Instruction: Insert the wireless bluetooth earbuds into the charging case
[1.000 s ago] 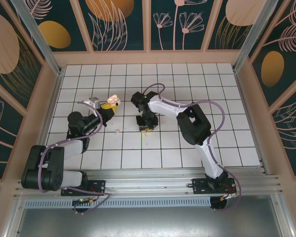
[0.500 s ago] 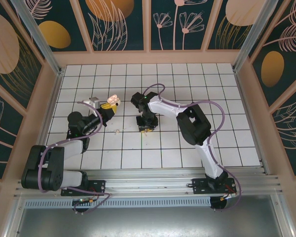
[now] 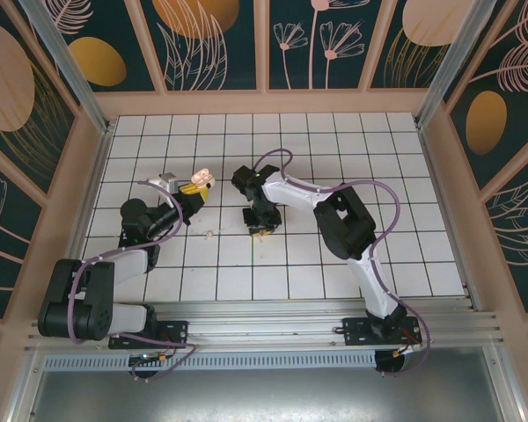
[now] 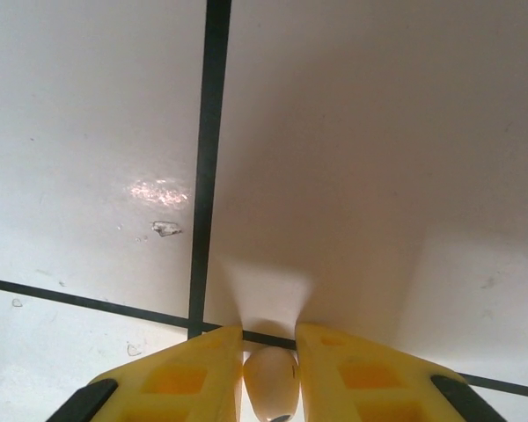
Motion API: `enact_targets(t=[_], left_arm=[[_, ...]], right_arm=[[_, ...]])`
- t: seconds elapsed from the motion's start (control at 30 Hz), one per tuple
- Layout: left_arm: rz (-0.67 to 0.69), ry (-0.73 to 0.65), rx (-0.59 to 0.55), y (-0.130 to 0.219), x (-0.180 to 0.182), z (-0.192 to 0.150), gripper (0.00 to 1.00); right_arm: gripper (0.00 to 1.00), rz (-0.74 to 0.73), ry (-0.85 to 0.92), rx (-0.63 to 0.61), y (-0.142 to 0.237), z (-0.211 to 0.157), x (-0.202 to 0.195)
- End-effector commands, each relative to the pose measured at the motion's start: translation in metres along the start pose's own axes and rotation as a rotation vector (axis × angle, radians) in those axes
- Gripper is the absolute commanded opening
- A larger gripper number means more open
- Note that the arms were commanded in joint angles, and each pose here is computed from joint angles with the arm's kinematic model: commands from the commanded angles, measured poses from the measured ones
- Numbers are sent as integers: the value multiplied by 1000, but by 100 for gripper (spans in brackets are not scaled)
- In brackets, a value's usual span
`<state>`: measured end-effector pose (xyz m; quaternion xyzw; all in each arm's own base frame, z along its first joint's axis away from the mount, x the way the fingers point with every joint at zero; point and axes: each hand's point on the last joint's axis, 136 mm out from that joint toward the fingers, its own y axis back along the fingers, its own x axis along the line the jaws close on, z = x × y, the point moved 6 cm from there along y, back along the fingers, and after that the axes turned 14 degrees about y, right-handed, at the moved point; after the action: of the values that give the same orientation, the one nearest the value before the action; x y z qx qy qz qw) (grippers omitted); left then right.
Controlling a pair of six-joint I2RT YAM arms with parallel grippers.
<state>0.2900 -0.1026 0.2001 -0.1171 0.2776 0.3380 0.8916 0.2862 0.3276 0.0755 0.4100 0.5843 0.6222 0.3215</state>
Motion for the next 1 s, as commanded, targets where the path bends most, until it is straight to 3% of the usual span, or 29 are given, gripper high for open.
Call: enact_targets(t=[0.0,0.3,0.77,0.97], left_arm=[[-6,-26,-25,3,-3,7,1],[-5,-31,-1,2,-1,2,1],[-86,-95,13,1,-11,4,2],[-97,-99,7,0,-15,10,2]], right_arm=[[22,-82,-39,72,-9,-17,-8],[20,-8,-130,-99,14,-16,-9],[19,235,-329,-615,96,8,-23],[18,303,-298,-726,127,22,-26]])
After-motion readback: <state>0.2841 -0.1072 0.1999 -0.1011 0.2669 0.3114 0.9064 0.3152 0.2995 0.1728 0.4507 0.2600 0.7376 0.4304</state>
